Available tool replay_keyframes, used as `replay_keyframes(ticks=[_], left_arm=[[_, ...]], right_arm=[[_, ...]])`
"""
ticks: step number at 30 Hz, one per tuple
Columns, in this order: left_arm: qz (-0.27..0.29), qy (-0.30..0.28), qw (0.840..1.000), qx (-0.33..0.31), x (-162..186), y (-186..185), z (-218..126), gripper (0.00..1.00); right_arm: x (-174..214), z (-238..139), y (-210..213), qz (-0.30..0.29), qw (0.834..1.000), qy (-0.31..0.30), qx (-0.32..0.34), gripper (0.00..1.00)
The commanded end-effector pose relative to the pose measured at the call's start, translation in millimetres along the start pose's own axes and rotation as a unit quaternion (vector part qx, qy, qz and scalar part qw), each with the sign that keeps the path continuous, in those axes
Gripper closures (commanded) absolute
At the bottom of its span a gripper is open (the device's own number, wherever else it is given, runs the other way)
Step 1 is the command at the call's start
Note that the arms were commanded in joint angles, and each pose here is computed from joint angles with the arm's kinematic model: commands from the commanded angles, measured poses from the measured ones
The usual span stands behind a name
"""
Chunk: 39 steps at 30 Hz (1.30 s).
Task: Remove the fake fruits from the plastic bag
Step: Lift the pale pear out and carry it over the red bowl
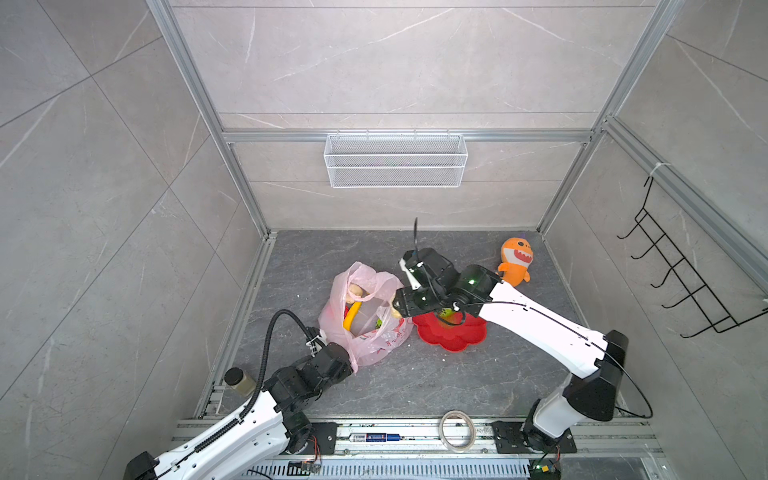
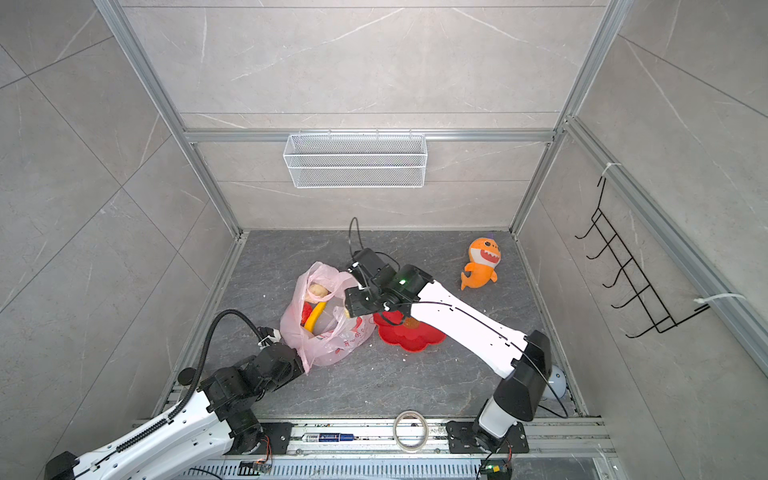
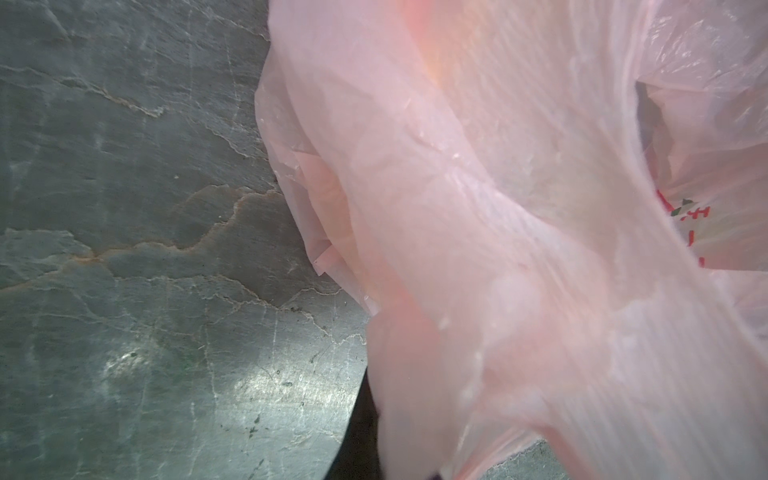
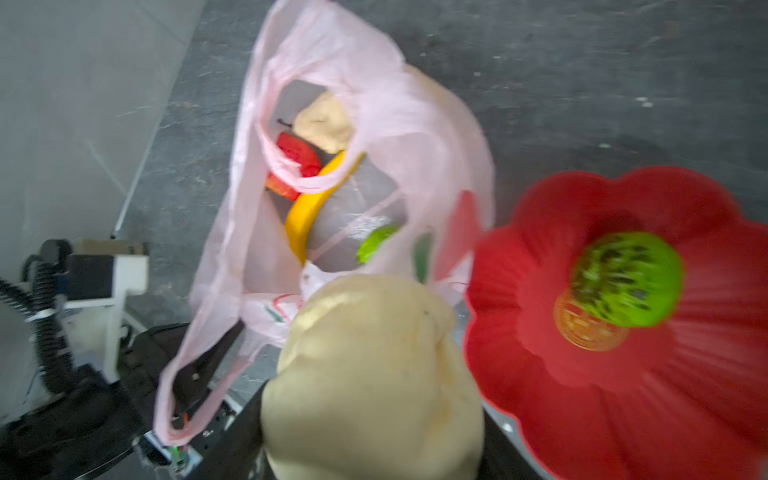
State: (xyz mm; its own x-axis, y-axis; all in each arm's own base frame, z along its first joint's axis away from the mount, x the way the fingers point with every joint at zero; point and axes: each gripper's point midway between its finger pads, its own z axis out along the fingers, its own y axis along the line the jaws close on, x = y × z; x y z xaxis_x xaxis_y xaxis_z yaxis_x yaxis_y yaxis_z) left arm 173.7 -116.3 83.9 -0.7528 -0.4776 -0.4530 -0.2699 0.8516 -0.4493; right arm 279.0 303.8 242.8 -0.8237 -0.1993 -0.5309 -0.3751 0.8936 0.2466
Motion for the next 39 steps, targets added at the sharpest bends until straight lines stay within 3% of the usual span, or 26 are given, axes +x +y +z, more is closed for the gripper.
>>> replay_keyframes(ticks=[1,8,15,24,39], left_arm=[[0.006,-0.014,1.000,0.003,-9,-7,-7,1.00],[0.010,-0.010,1.000,0.001,-9,-9,-6,1.00],[0.009,-0.011,1.000,0.002,-9,-8,-7,1.00],[0.012,-0.007,1.000,-0.003,-7,-8,-6,1.00],[0.007,-0.011,1.000,-0.006,-8,-1,-11,1.00]], right_arm=[[8,-9,-68,0.024,0.997,0.003,0.080,0.59],[40,8,-157,0.080,0.982,0.046,0.162,0.60],[75,40,-197,0.132,0.971,0.100,0.171,0.60],[91,82,-207,0.160,0.966,0.126,0.157,0.59],[105,102,-217,0.160,0.960,0.152,0.175,0.49]])
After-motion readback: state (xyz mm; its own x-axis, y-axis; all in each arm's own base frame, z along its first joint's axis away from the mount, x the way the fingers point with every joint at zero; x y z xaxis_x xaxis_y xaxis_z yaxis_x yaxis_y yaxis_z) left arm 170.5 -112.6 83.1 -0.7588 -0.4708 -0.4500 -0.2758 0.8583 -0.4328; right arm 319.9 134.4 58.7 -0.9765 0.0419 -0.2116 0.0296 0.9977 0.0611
